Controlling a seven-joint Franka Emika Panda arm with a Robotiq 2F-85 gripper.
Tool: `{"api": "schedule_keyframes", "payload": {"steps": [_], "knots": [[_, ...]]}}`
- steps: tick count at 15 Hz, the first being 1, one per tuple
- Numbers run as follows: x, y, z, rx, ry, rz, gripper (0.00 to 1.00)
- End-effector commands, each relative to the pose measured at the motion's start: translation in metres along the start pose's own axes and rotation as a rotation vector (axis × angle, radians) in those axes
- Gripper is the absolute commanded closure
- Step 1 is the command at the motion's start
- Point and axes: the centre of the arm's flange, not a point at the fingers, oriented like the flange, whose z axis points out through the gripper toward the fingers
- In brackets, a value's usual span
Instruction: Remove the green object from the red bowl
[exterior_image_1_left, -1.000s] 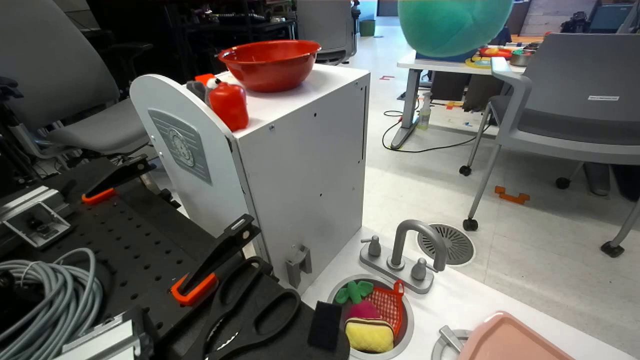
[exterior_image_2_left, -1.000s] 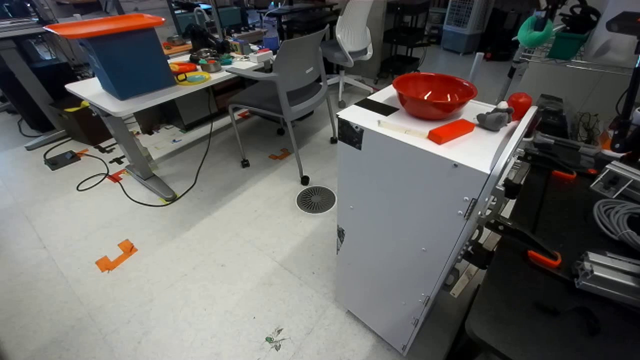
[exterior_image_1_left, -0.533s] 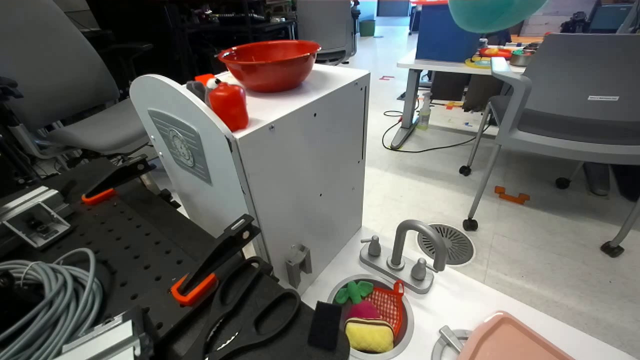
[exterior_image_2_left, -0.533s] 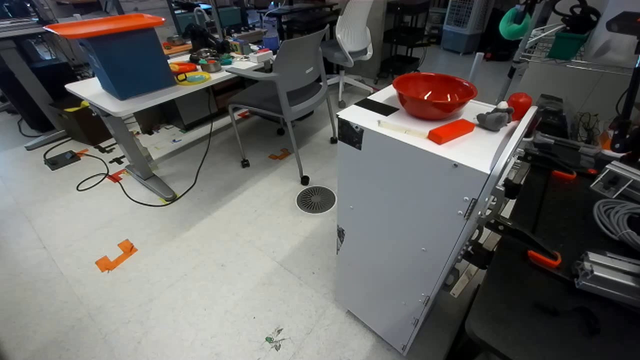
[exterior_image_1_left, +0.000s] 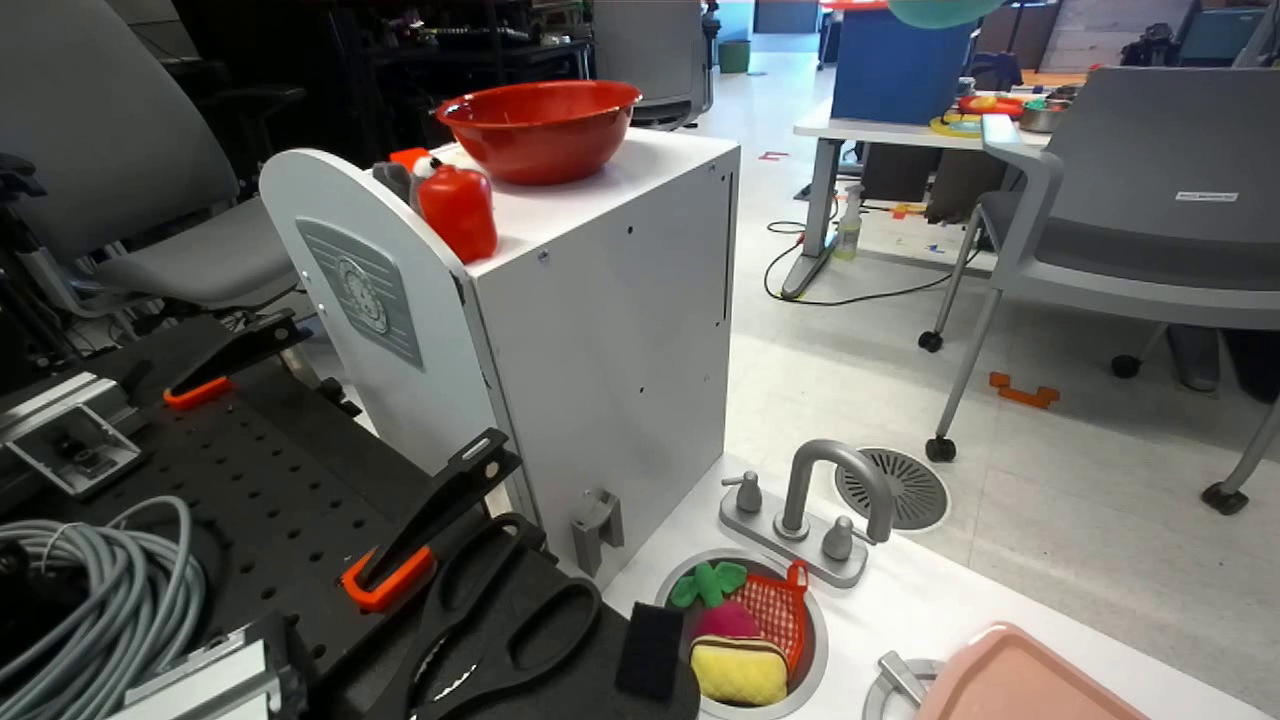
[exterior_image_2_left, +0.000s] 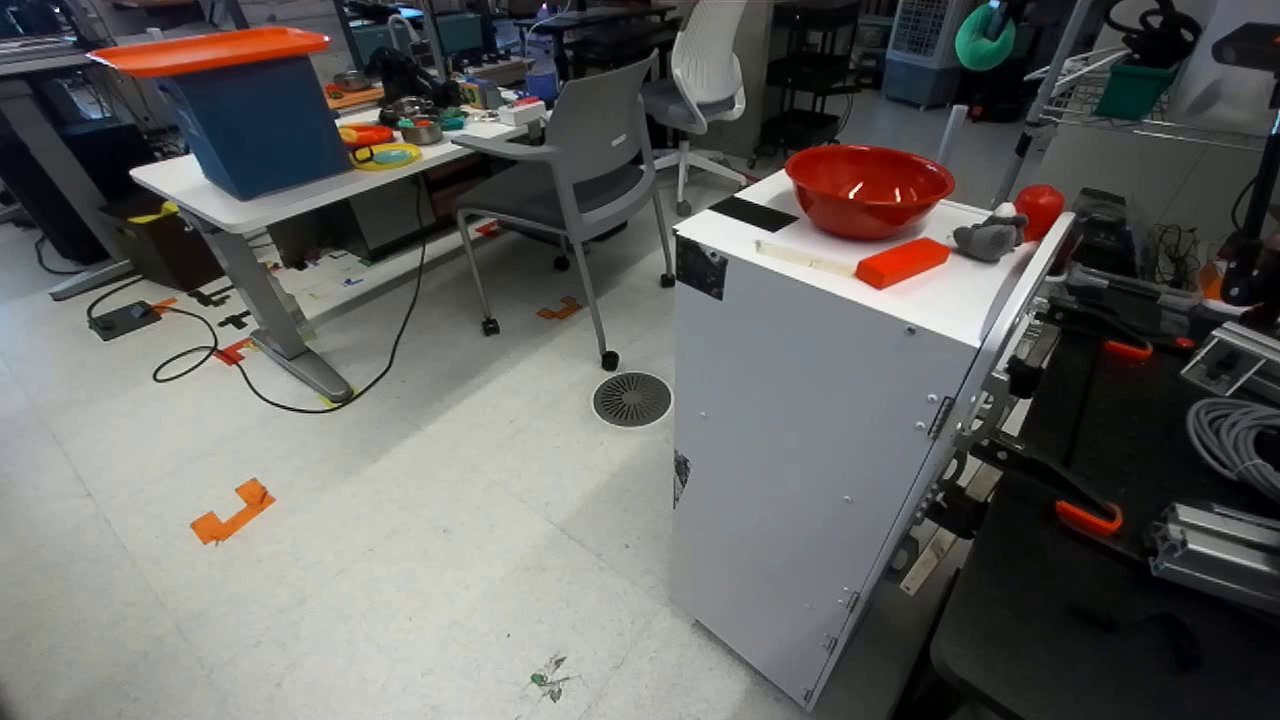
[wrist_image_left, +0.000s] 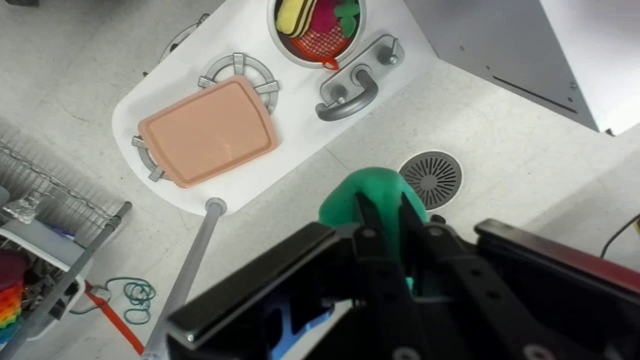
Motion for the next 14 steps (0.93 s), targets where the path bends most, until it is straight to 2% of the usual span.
{"api": "schedule_keyframes", "payload": {"steps": [1,5,6,7,14], "knots": [[-0.0047,-0.0036,0.0037,0.092,0.007,-0.042,0.97],[-0.0085,-0.0045,0.0054,0.125,-0.013,-0.067,0.97],[-0.0093,-0.0043,0.0052,0.13,-0.017,-0.074,0.64],[-0.01,-0.0041,0.0053,0.129,-0.018,-0.078,0.63],[-0.0137,-0.0015,0.0041,0.122,-0.018,-0.089,0.12]]}}
